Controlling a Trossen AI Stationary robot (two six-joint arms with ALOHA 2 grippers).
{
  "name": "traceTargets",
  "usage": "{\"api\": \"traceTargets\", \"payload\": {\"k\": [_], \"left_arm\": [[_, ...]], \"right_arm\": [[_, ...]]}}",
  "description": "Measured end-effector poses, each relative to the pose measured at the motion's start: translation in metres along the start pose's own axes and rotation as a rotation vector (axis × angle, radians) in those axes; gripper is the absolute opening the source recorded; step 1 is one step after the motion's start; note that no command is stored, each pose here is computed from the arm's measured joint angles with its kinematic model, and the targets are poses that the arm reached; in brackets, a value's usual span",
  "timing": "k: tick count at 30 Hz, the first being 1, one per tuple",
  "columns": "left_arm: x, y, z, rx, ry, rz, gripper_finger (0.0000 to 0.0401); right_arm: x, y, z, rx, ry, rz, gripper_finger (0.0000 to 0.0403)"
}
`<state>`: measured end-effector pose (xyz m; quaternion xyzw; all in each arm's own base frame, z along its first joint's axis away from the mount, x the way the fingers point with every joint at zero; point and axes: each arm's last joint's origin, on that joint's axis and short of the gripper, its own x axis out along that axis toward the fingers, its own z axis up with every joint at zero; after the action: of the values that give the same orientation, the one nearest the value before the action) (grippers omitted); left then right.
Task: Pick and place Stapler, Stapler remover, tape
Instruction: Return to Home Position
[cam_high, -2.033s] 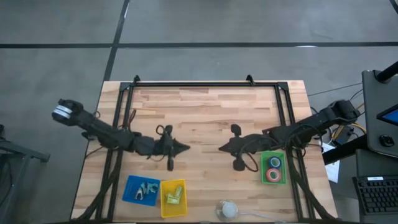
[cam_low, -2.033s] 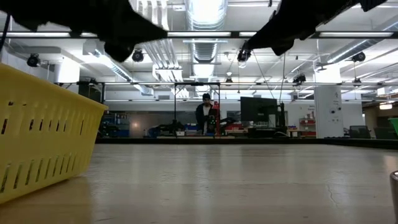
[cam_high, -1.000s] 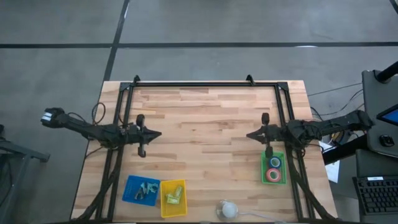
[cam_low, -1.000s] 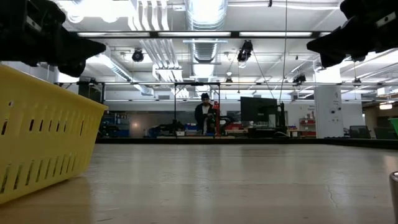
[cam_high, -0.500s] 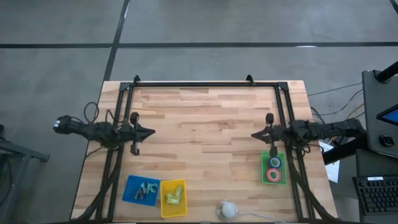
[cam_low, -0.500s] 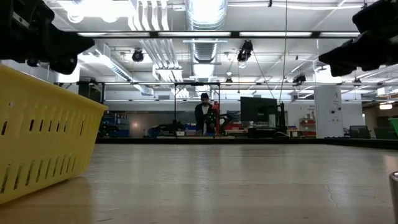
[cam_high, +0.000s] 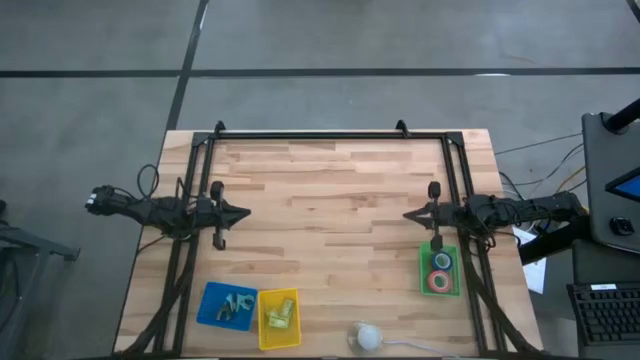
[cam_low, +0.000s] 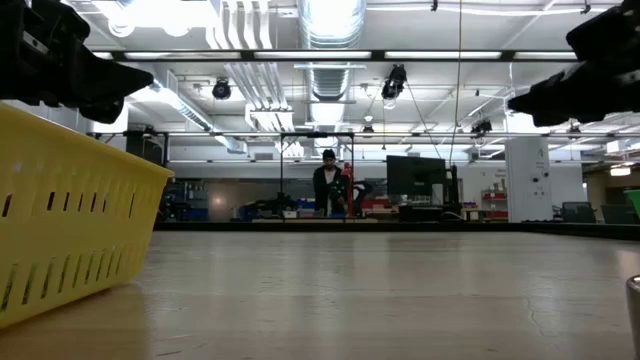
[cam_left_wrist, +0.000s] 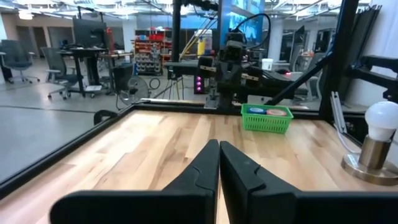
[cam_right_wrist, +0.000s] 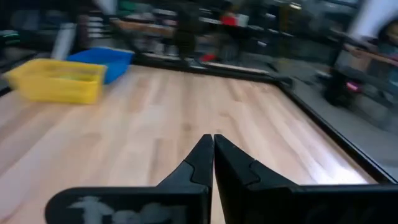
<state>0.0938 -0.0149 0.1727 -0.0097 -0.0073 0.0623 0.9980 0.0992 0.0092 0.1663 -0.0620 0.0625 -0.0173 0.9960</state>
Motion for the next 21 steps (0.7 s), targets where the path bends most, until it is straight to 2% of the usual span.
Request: {"api": "traceTargets", "payload": {"k": [3, 8, 21], "left_arm": [[0.0004, -0.0001, -0.0006, 0.009, 0.007, 0.0, 0.0016], [0.0006, -0.0002, -0.0012, 0.012, 0.014, 0.001, 0.0016], [0.0007, -0.0002, -0.0016, 0.012, 0.014, 0.003, 0.0016]], "right_arm": [[0.0003, -0.0021, -0.0002, 0.081, 0.006, -0.073, 0.0008], [0.0003, -0.002, -0.0003, 0.209, 0.002, -0.073, 0.0008], [0.0003, -0.002, -0.0003, 0.204, 0.002, -0.073, 0.0008]]}}
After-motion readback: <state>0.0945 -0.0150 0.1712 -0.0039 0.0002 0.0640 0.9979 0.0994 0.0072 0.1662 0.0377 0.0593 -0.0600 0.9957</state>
